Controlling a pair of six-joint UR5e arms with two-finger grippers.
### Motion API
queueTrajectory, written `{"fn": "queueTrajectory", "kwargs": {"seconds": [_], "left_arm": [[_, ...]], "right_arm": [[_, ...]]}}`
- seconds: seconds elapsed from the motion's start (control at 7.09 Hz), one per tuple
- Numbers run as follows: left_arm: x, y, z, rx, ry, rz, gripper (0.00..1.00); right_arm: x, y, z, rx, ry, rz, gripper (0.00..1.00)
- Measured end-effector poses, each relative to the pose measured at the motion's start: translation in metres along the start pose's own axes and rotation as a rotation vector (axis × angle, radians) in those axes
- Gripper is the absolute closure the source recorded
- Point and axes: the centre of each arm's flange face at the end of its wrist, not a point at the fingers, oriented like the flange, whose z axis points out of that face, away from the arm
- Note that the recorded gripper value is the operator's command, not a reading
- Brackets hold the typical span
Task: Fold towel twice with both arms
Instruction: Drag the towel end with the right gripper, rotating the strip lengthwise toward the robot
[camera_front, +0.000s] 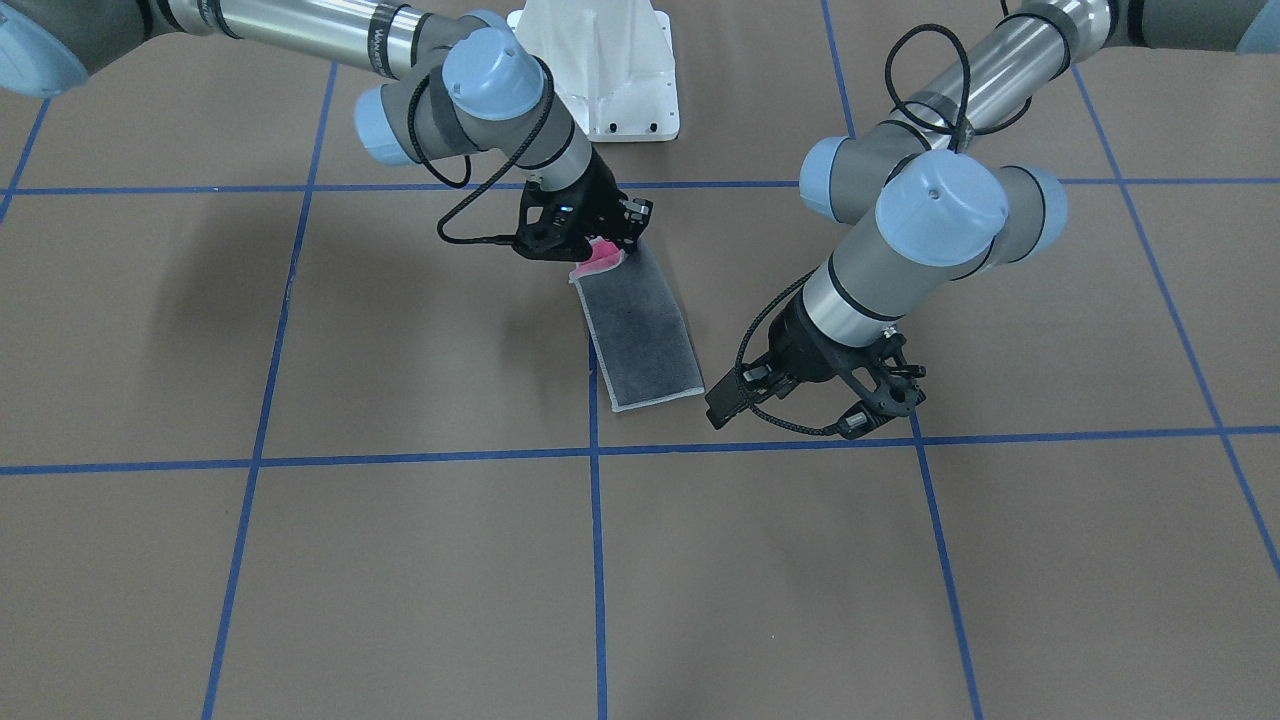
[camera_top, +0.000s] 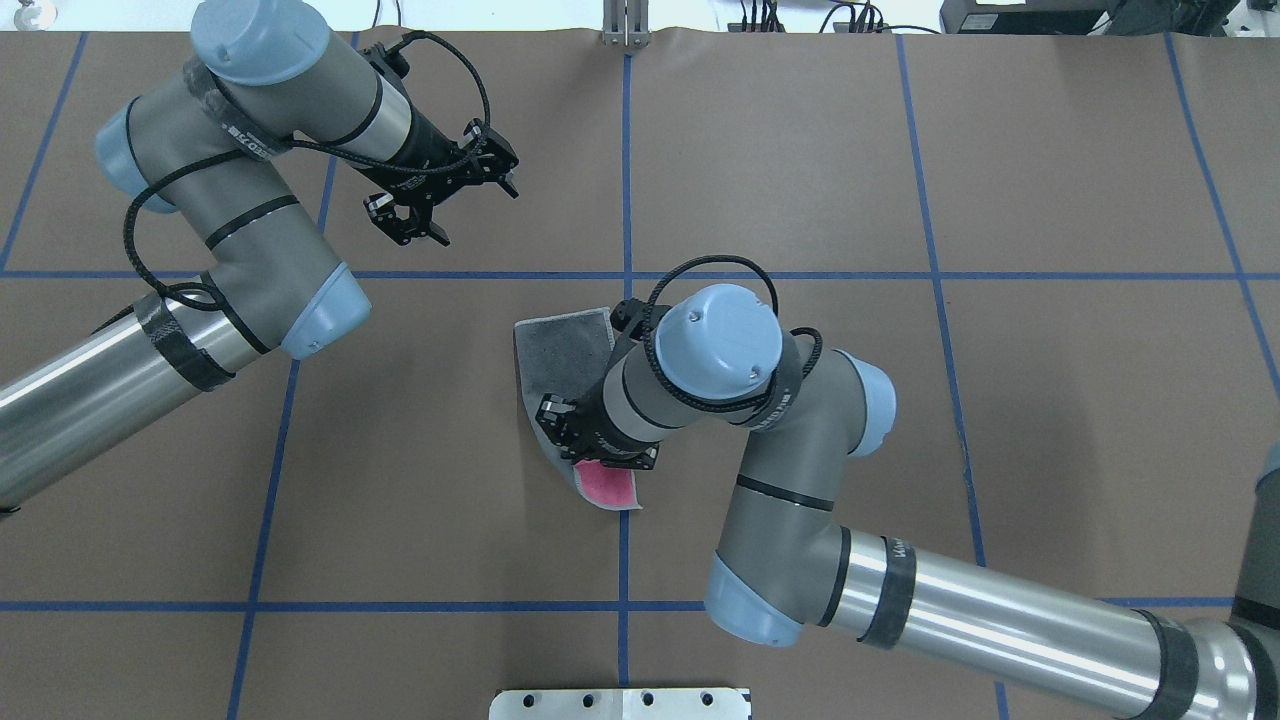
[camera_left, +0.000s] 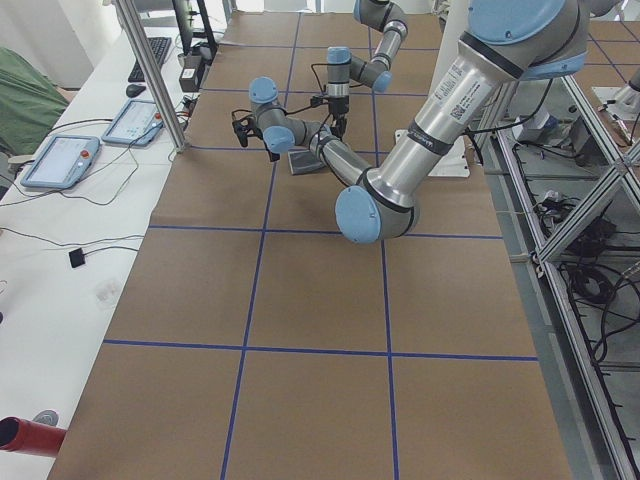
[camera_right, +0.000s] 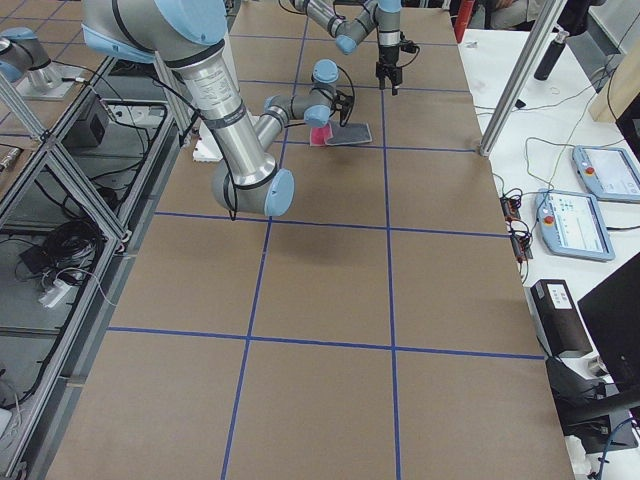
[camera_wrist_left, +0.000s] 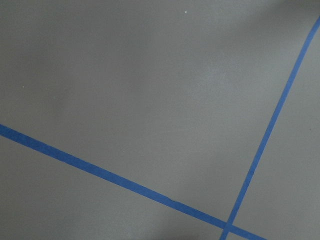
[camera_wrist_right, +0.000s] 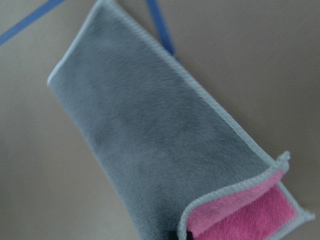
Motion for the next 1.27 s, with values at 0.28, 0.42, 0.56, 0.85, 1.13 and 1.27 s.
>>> {"fn": "queueTrajectory", "kwargs": {"seconds": [0.28, 0.42, 0.56, 0.85, 1.13, 1.27], "left_arm": [[-0.003, -0.001, 0.001, 0.001, -0.003, -0.001, 0.01], [-0.003, -0.002, 0.001, 0.001, -0.003, -0.001, 0.01], [-0.004, -0.002, 0.001, 0.001, -0.003, -0.002, 0.01], [-0.004, -0.003, 0.000, 0.003, -0.003, -0.003, 0.01], [-0.003, -0.005, -0.004, 0.007, 0.003, -0.003, 0.00], [-0.003, -0.004, -0.007, 0.006, 0.006, -0.002, 0.00]], "right_arm": [[-0.023, 0.004, 0.020, 0.001, -0.039, -0.020, 1.00], [-0.027, 0.004, 0.022, 0.002, -0.049, -0.024, 0.01], [-0.030, 0.005, 0.023, 0.001, -0.055, -0.026, 0.00], [-0.035, 0.007, 0.020, 0.000, -0.065, 0.005, 0.00], [-0.039, 0.008, 0.015, 0.005, -0.077, 0.044, 0.00], [-0.039, 0.002, 0.007, 0.026, -0.088, 0.054, 0.00]]}}
